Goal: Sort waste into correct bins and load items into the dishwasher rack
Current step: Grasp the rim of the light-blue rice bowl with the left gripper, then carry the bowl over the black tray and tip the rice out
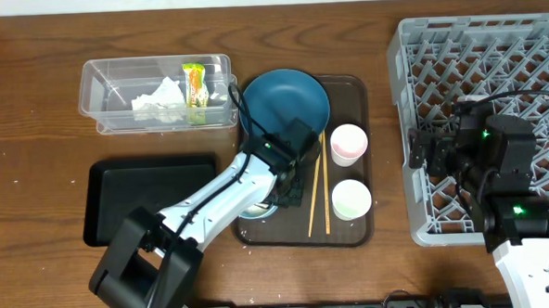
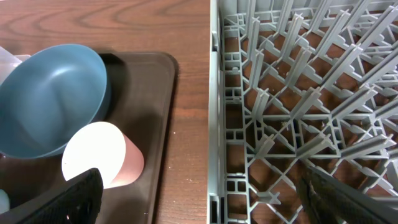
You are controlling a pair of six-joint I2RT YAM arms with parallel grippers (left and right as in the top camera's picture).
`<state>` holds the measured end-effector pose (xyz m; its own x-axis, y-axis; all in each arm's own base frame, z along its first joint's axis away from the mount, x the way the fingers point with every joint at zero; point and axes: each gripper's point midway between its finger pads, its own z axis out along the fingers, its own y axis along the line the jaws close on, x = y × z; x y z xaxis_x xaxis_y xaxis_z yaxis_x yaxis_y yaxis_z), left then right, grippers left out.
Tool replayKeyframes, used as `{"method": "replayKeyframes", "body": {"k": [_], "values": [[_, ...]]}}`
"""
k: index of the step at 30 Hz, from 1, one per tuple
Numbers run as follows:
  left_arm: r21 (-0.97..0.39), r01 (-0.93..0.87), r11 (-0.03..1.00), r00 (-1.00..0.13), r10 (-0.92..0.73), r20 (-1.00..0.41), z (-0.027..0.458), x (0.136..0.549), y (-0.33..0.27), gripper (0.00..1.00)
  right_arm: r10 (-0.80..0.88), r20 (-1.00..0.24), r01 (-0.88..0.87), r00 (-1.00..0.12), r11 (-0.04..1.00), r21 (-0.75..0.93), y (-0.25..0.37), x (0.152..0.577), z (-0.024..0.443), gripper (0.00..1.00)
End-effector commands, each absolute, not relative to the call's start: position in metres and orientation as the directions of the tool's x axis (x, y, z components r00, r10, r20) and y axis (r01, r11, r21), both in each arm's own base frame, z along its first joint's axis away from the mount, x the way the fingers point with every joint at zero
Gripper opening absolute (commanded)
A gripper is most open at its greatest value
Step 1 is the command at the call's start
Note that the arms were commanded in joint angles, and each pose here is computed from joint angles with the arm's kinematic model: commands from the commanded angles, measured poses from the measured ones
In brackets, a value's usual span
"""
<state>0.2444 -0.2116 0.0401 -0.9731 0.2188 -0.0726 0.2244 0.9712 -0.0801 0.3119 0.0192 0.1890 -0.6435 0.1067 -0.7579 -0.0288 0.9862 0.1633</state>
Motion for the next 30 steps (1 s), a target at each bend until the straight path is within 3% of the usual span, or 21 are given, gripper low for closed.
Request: {"method": "replayKeyframes", "body": {"k": [1,7,13,23,30], "values": [[-0.065,0.239,0.969,-0.965,0.229,-0.127,0.062,0.259,-0.214,0.06,0.099,-0.771,-0.036,-0.63,0.987,0.156,0.021,0.314,0.197,0.98],[-0.069,0.228,0.971,-0.956,0.209,-0.207,0.094,0.269,-0.205,0.06,0.099,-0.771,-0.036,-0.629,0.987,0.156,0.021,0.315,0.197,0.98],[-0.136,0.1,0.986,-0.961,0.061,-0.269,0.131,0.287,-0.162,0.06,0.099,-0.771,-0.036,-0.629,0.987,0.156,0.021,0.315,0.197,0.99],[-0.438,0.006,0.899,-0.978,-0.086,-0.189,0.133,0.303,-0.102,0.06,0.099,-0.771,-0.036,-0.63,0.987,0.157,0.021,0.314,0.197,0.99],[-0.7,-0.055,0.712,-0.961,-0.229,-0.157,0.133,0.306,-0.074,0.06,0.099,-0.77,-0.036,-0.63,0.987,0.157,0.021,0.314,0.197,0.99]]}}
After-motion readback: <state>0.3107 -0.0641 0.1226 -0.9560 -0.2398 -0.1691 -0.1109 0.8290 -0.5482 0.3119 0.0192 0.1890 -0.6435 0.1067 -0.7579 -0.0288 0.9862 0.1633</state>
